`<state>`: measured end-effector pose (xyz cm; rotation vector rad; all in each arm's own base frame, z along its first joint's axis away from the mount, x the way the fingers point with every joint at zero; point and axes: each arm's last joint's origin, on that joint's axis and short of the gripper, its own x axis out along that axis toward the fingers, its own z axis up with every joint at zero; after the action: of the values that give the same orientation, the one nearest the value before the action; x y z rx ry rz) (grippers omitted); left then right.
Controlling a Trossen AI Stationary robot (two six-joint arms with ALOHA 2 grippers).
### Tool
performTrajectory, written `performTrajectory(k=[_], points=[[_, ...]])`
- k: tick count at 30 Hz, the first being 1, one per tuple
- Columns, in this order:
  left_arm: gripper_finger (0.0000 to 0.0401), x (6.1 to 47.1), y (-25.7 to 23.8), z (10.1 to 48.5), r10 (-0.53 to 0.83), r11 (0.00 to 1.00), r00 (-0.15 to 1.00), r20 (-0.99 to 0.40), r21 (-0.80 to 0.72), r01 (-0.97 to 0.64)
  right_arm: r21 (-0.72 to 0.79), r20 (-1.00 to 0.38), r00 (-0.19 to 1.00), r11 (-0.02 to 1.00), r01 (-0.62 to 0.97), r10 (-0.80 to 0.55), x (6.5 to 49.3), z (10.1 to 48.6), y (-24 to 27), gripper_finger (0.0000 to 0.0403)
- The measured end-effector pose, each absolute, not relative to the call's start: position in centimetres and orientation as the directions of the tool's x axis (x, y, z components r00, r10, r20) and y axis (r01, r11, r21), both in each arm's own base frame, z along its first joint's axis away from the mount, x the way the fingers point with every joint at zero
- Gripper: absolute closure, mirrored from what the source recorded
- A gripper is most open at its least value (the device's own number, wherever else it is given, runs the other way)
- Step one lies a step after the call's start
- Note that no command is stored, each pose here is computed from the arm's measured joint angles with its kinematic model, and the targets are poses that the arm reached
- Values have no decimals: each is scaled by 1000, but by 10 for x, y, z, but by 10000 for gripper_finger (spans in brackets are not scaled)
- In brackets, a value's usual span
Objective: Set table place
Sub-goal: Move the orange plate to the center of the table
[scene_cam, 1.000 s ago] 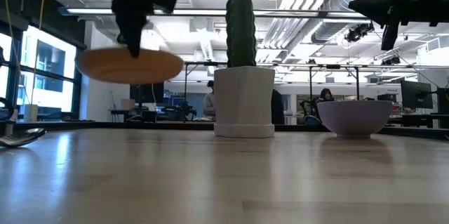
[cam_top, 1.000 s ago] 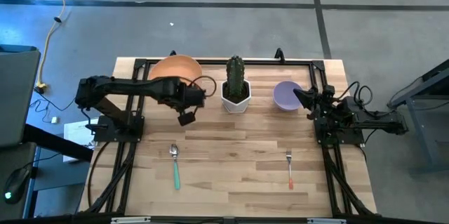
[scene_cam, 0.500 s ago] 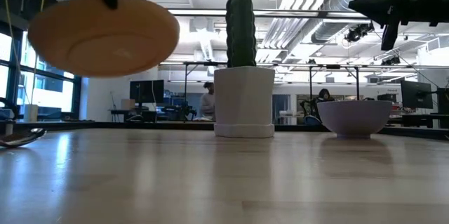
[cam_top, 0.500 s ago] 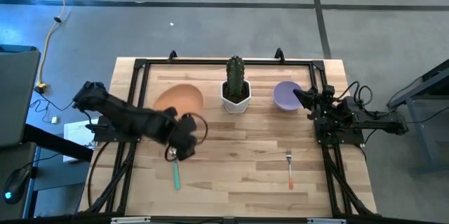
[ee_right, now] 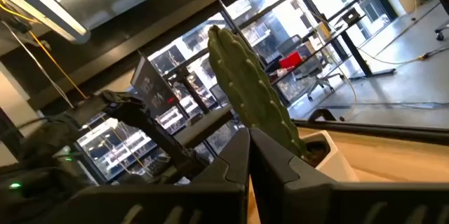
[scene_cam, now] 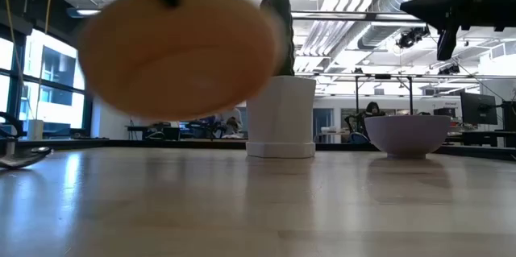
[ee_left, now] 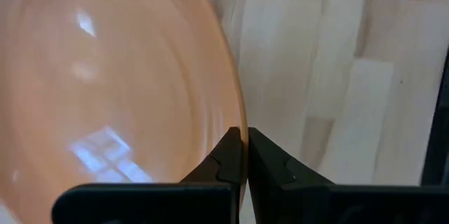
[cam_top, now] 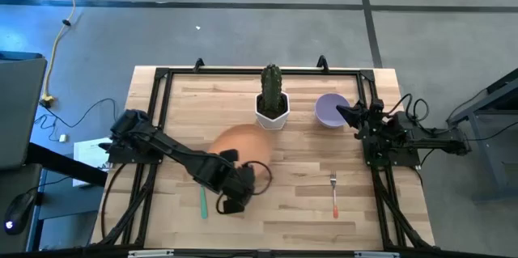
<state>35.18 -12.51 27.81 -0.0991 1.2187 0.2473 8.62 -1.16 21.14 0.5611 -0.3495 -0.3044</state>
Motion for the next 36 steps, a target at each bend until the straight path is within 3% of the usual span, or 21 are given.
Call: performTrajectory(k=[8,17,28,36], points=[[401,408,-147,297,90,993,436,-896,114,30,596,187,911,779,192,-367,90,207,-11,402],[401,414,-163,262,105,984,272,-956,141,113,595,187,913,781,189,-363,90,207,-11,402],[401,422,-179,235,85,979,293,-952,134,152,610,176,915,770,188,-363,90,206,-11,402],[401,418,-177,199,104,975,199,-975,139,172,626,156,924,759,180,-348,91,204,-11,402]])
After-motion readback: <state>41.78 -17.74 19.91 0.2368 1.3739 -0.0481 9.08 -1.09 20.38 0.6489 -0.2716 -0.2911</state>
